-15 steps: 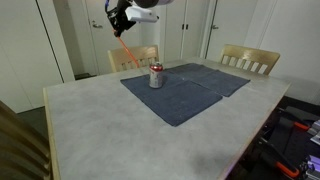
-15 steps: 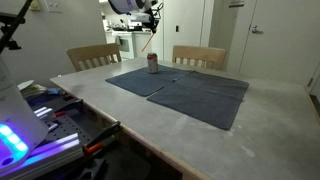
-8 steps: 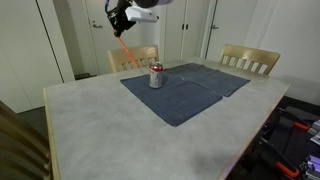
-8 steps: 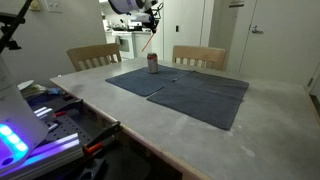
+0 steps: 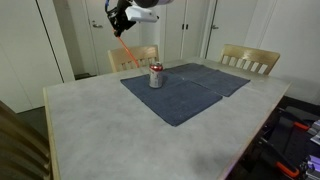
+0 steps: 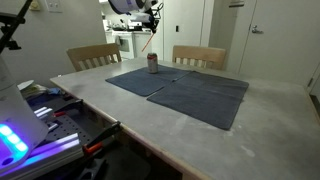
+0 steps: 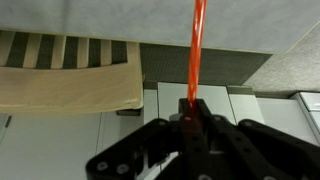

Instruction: Put the straw inside the can

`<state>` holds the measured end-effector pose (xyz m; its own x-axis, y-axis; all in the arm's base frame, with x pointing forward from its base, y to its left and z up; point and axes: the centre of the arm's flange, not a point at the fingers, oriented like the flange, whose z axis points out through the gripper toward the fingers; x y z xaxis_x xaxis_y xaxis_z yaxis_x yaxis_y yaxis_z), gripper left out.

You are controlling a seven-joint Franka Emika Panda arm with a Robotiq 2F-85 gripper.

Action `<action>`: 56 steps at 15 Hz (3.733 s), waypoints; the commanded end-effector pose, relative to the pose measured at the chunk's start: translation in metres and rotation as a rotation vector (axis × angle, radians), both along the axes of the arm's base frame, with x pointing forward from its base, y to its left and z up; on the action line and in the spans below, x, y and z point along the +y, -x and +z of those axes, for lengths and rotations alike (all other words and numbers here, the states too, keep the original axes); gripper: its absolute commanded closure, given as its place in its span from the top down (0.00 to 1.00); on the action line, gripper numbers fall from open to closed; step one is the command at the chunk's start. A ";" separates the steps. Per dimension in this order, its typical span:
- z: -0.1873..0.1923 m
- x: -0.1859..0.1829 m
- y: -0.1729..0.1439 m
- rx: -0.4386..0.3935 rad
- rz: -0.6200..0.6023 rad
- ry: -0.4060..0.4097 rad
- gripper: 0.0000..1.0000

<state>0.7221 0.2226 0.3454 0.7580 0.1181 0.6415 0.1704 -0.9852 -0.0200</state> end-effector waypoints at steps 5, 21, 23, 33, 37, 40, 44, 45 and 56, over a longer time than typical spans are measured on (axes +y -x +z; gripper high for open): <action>0.000 0.000 0.000 0.000 0.000 0.000 0.08; 0.029 0.005 0.012 -0.233 0.030 0.066 0.02; 0.035 0.009 0.020 -0.267 0.028 0.078 0.02; 0.044 0.015 0.013 -0.276 -0.003 0.084 0.08; 0.047 0.012 0.026 -0.262 -0.022 0.114 0.02; 0.050 0.008 0.037 -0.260 -0.049 0.151 0.02; 0.048 0.001 0.052 -0.236 -0.108 0.153 0.02; 0.047 -0.001 0.056 -0.238 -0.121 0.153 0.02; 0.047 -0.029 0.116 -0.273 -0.284 0.186 0.02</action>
<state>0.6398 0.1996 0.3980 0.5882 0.0773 0.8050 -0.1070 -0.9792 0.1722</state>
